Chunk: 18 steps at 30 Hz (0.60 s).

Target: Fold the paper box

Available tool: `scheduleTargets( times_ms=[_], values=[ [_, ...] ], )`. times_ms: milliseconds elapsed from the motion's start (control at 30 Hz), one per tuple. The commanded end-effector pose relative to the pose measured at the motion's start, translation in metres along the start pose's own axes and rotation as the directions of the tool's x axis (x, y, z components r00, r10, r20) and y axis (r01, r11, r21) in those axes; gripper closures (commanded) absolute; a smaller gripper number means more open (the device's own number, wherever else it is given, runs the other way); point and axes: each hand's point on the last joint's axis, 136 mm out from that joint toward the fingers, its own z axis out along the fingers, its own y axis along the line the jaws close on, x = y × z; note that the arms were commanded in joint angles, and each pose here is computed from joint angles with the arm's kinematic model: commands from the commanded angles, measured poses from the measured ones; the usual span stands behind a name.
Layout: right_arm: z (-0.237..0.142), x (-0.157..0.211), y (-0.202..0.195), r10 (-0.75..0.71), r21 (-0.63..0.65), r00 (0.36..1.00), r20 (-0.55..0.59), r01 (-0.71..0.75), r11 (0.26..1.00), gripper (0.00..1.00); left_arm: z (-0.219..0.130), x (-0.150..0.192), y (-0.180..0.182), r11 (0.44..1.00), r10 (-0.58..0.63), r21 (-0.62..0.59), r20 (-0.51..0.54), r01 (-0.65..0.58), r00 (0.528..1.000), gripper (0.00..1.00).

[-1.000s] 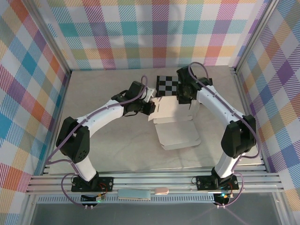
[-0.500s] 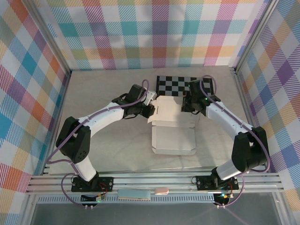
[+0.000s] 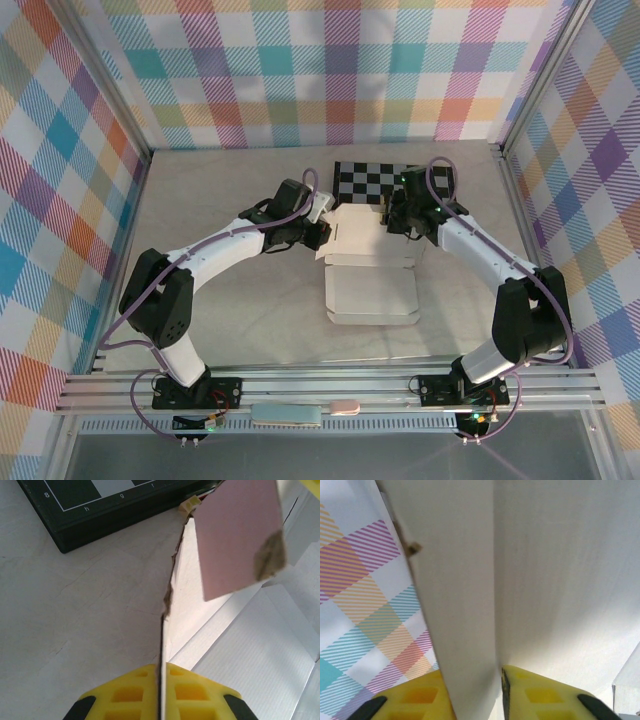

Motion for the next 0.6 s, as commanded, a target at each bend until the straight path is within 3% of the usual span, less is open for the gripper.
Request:
scheduleTargets(
  times_ms=[0,133,300,400,567],
  values=[
    [0.001,0.003,0.0,0.002,0.008,1.0,-0.015,-0.002,1.0,0.8,-0.013,-0.023,-0.004,1.0,0.004,0.005,0.082,-0.005,0.997,0.95],
    [0.001,0.001,-0.001,0.004,0.009,1.0,-0.007,-0.004,1.0,0.97,-0.014,-0.027,-0.002,1.0,-0.009,0.002,0.094,0.009,0.996,0.95],
    [-0.006,-0.001,0.013,0.026,-0.015,1.0,0.01,-0.025,1.0,1.0,-0.042,-0.046,0.017,0.982,-0.183,-0.014,0.182,0.188,0.966,0.64],
    [-0.015,0.0,0.022,0.059,-0.02,0.998,0.02,-0.059,0.998,1.0,-0.063,-0.045,0.04,0.906,-0.416,0.014,0.214,0.423,0.884,0.57],
    [-0.029,0.002,0.033,0.13,-0.008,0.991,0.041,-0.13,0.991,1.0,-0.058,0.003,0.069,0.688,-0.725,0.078,0.093,0.721,0.682,0.64]
  ],
)
